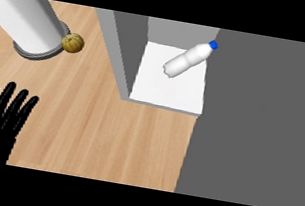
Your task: Pick up the bottled water, place it into the cabinet and close the cabinet
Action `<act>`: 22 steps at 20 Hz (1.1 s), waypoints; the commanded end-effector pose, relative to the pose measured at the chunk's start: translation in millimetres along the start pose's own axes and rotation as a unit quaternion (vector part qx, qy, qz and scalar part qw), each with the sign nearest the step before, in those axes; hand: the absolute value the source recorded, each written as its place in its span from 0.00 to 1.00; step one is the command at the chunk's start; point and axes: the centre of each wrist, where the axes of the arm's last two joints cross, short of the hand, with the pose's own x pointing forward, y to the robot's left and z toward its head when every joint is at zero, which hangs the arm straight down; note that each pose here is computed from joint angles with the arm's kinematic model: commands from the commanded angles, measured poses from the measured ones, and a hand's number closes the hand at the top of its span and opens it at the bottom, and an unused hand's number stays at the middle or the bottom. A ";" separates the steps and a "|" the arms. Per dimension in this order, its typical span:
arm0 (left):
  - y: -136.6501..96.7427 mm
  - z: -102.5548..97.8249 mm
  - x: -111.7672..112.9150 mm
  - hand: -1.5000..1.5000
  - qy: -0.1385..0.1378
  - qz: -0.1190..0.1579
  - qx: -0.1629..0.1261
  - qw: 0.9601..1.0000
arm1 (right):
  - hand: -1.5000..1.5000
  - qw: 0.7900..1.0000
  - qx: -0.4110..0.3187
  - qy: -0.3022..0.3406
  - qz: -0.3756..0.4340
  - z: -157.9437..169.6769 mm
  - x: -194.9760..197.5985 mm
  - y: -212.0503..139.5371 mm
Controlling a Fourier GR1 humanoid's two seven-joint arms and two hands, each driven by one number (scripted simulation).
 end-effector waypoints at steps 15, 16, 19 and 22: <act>29.3 3.8 36.4 0.00 0.014 0.007 -0.060 0.998 | 1.00 0.996 0.087 -0.026 -0.002 -39.1 7.3 13.2; 26.7 -0.1 36.7 0.00 0.005 0.005 -0.066 0.998 | 1.00 0.996 0.088 -0.018 0.004 -39.2 8.9 11.6; 30.7 -0.3 39.5 0.00 0.014 0.003 -0.075 0.997 | 1.00 0.995 0.092 -0.014 0.033 -44.1 6.9 4.5; 28.8 1.3 37.8 0.00 0.020 0.014 -0.081 0.996 | 1.00 0.992 0.107 0.002 0.063 -46.2 7.4 -2.4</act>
